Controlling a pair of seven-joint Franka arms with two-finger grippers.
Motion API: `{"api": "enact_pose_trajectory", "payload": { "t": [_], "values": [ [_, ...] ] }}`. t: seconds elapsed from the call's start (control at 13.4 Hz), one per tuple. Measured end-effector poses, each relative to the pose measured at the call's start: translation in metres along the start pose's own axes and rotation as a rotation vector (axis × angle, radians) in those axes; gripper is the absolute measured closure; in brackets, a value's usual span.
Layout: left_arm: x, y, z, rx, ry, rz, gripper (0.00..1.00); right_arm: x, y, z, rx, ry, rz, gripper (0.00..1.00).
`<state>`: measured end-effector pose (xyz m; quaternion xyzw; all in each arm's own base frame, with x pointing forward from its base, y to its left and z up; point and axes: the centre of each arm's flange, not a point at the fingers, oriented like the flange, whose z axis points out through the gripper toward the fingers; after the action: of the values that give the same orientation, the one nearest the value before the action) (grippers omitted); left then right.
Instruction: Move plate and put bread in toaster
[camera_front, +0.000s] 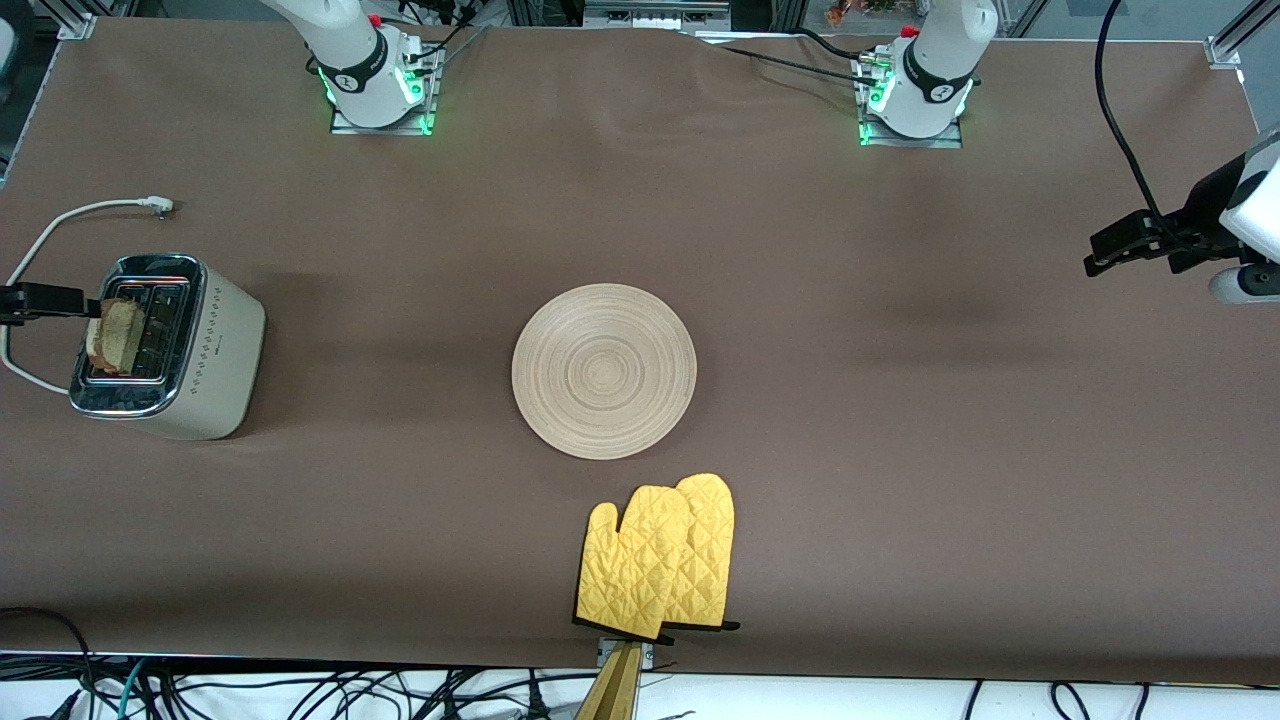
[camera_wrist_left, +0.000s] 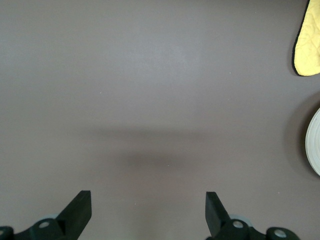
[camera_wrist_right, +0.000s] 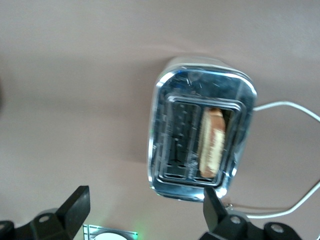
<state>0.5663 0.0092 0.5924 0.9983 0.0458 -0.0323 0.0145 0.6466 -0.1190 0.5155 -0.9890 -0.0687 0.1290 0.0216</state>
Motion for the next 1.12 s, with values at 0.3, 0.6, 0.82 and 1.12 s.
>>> {"api": "enact_pose_trajectory", "payload": {
  "t": [0.3,0.6,0.82,1.12],
  "values": [
    [0.0,0.0,0.0,0.0,0.0,0.0,0.0,0.013,-0.062,-0.01,-0.025,0.011,-0.08,0.0],
    [0.0,0.0,0.0,0.0,0.0,0.0,0.0,0.004,-0.083,-0.029,-0.033,0.033,-0.102,0.0],
    [0.0,0.0,0.0,0.0,0.0,0.0,0.0,-0.005,-0.113,-0.053,-0.189,0.081,-0.196,0.0],
    [0.0,0.0,0.0,0.0,0.0,0.0,0.0,-0.031,-0.107,-0.078,-0.196,0.177,-0.202,0.0]
  ]
}}
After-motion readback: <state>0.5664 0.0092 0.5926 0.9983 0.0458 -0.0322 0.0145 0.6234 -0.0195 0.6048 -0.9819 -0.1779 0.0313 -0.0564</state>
